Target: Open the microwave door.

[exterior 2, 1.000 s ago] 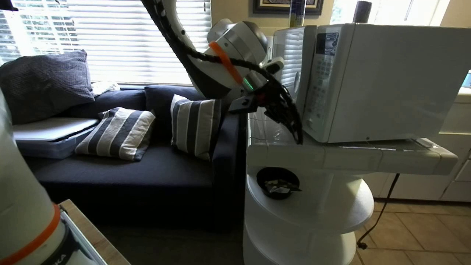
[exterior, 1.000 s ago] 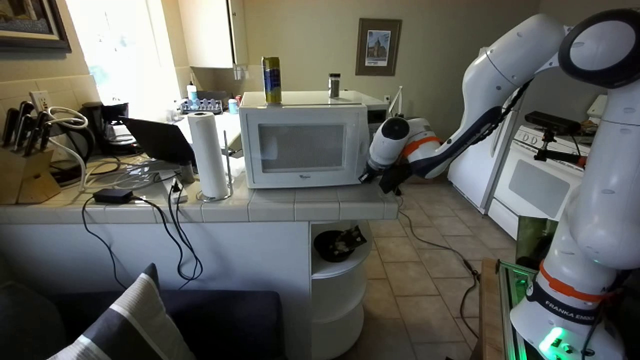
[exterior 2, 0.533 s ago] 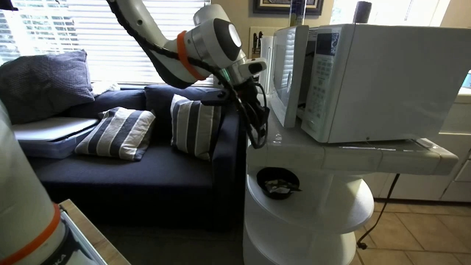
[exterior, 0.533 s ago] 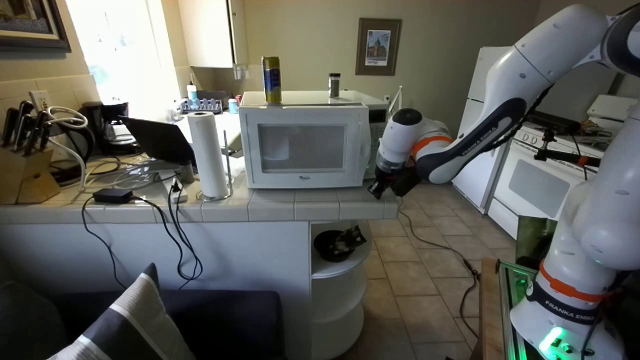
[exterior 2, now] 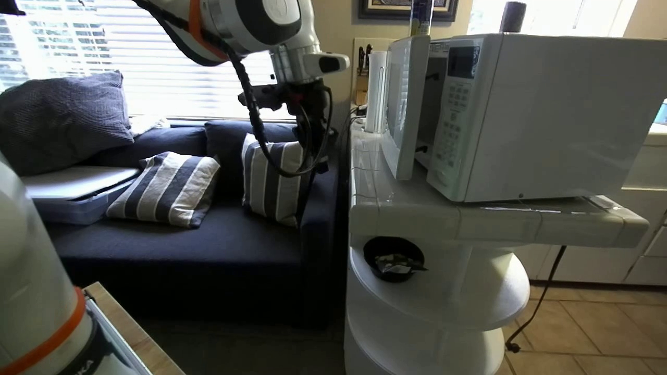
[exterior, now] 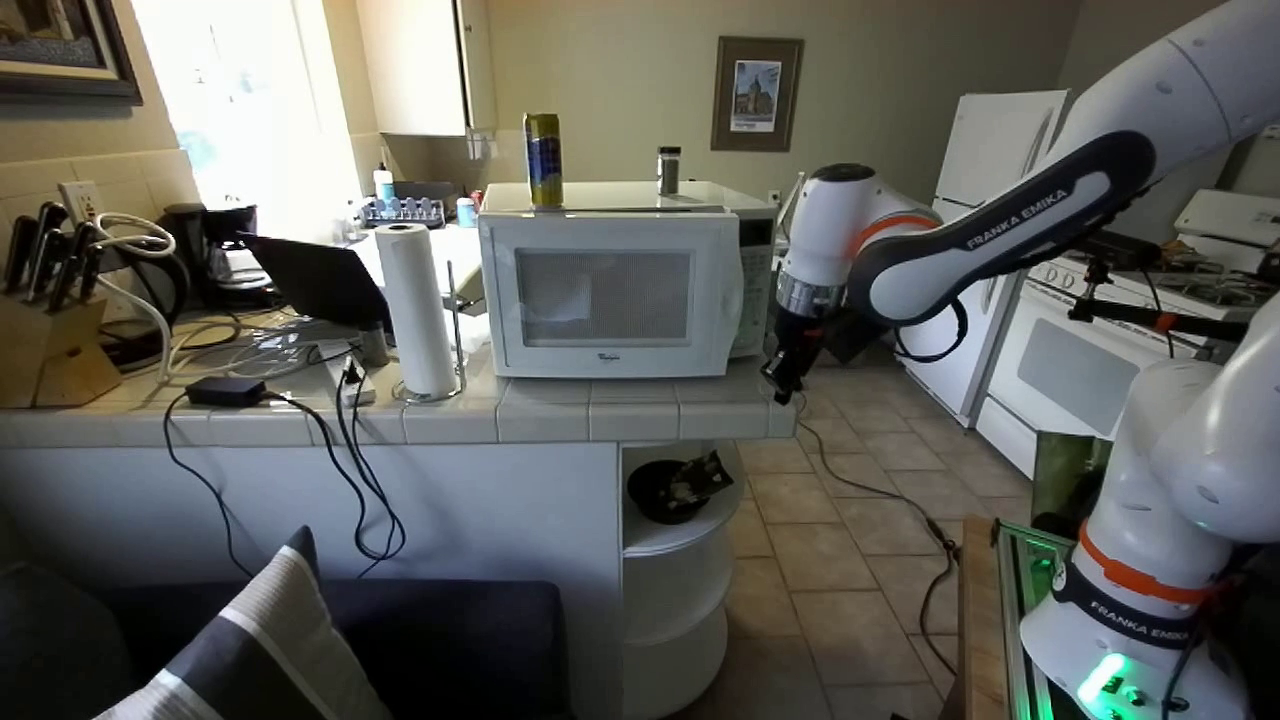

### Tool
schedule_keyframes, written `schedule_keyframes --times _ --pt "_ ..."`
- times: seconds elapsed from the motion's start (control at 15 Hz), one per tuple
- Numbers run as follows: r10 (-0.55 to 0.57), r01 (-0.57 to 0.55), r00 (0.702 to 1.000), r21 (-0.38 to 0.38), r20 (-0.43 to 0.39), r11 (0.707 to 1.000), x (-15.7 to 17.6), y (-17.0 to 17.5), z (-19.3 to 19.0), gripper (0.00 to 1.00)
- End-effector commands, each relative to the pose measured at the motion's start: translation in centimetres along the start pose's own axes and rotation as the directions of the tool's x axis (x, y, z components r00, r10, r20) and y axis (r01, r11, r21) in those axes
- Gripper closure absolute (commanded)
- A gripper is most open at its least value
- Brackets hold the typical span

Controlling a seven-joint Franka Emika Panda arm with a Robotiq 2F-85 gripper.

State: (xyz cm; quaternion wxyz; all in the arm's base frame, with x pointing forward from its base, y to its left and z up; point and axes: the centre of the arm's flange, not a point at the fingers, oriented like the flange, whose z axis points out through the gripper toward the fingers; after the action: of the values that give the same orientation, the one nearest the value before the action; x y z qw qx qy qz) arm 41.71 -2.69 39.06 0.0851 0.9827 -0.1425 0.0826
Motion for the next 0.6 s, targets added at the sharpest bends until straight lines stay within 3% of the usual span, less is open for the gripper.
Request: schedule_keyframes --times 0.0,0.07,0.13,0.33,0.4,0.47,0.53 --pt "0.029 -0.028 0.999 0.03 -0.016 0.999 -2.8 0.9 -4.4 0.96" --pt "0.025 -0.025 0.999 0.033 -0.025 0.999 -3.3 1.4 -5.2 0.79" --pt "0.033 -0.031 0.998 0.041 -0.051 0.999 -3.8 2.1 -5.9 0.98" --pt "0.042 -0.036 0.993 0.053 -0.107 0.998 -4.9 5.2 -7.7 1.0" --pt "0.021 -0.016 0.993 0.05 -0.118 0.999 -5.1 6.2 -8.1 0.74" --pt "0.002 0.004 0.992 0.05 -0.123 0.999 -5.5 7.3 -8.5 0.73" --pt "-0.009 0.016 0.99 0.052 -0.138 0.999 -5.8 8.2 -8.8 0.66"
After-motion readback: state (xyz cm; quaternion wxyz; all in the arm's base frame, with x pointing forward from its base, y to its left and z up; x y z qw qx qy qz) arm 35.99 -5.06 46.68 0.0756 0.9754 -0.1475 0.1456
